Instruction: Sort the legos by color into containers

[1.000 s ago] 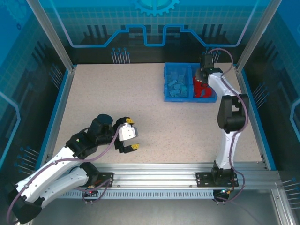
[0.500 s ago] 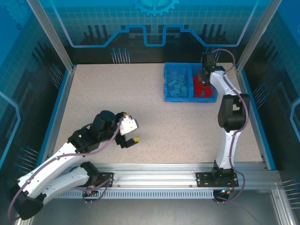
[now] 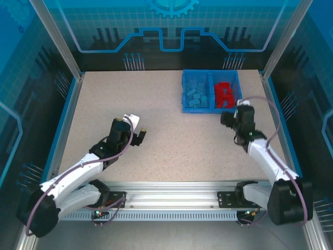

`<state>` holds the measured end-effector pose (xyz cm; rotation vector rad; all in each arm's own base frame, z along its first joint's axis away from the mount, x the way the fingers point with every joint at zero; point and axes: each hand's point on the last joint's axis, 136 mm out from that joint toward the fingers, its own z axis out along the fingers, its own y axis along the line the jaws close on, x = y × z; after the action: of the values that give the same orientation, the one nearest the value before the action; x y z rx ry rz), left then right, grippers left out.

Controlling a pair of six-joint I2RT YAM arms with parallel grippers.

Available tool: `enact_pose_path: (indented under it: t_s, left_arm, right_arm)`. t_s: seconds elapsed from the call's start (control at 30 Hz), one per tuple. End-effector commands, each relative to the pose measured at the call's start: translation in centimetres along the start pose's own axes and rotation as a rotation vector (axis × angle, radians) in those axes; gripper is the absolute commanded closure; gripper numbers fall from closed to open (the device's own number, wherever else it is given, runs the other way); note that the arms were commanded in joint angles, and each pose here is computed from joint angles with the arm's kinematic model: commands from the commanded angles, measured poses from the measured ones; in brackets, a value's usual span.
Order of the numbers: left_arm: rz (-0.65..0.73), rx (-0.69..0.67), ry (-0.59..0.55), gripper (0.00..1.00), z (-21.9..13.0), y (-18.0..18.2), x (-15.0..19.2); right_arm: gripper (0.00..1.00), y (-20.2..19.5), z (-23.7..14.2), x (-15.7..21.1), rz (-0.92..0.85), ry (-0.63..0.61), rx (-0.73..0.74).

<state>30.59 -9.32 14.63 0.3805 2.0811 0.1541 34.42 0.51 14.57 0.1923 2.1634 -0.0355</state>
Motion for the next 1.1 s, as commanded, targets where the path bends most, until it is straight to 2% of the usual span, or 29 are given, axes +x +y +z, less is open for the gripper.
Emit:
enact_pose_path:
  t_s: [0.0,0.13,0.17,0.23,0.3,0.43,0.47,0.5,0.53,0.6,1.07]
  left_arm:
    - [-0.101,-0.153,-0.102,0.01,1.3,4.1,-0.3]
    - [-0.232,-0.109,-0.106,0.01,3.3,5.9,1.9]
    - [-0.264,-0.095,-0.117,0.01,3.8,6.2,2.2]
    - [-0.331,-0.065,-0.157,0.01,4.7,7.0,2.6]
    - [-0.342,-0.039,-0.147,0.01,5.6,7.4,2.4]
    - [-0.414,0.014,-0.195,0.01,7.7,8.4,1.7]
    - [-0.42,0.036,-0.195,0.01,8.4,8.4,1.8]
    - [-0.431,0.034,-0.161,0.01,9.7,8.3,2.9]
    - [-0.43,0.016,-0.192,0.01,10.2,8.6,2.7]
    - [-0.446,0.001,-0.142,0.01,10.2,8.8,3.2]
    - [-0.434,-0.006,-0.145,0.01,10.2,8.7,3.1]
  right_arm:
    - [0.12,0.3,0.0,-0.4,-0.097,-0.232,0.009]
    - [0.01,-1.3,2.1,2.1,-0.125,-0.16,0.104]
    - [0.01,-0.7,2.6,1.8,-0.143,-0.15,0.08]
    - [0.0,0.3,3.2,0.8,-0.153,-0.224,0.035]
    - [0.0,0.7,3.9,0.0,-0.183,-0.277,0.037]
    - [0.0,2.1,6.6,1.5,-0.229,-0.259,-0.056]
    - [0.0,1.9,6.4,1.1,-0.218,-0.282,-0.04]
    - [0.0,1.6,6.5,1.6,-0.197,-0.234,-0.047]
    - [0.0,1.0,6.9,1.2,-0.177,-0.244,-0.03]
    - [0.0,0.7,6.9,1.3,-0.161,-0.231,-0.019]
    - [0.0,1.3,7.0,1.3,-0.179,-0.219,-0.058]
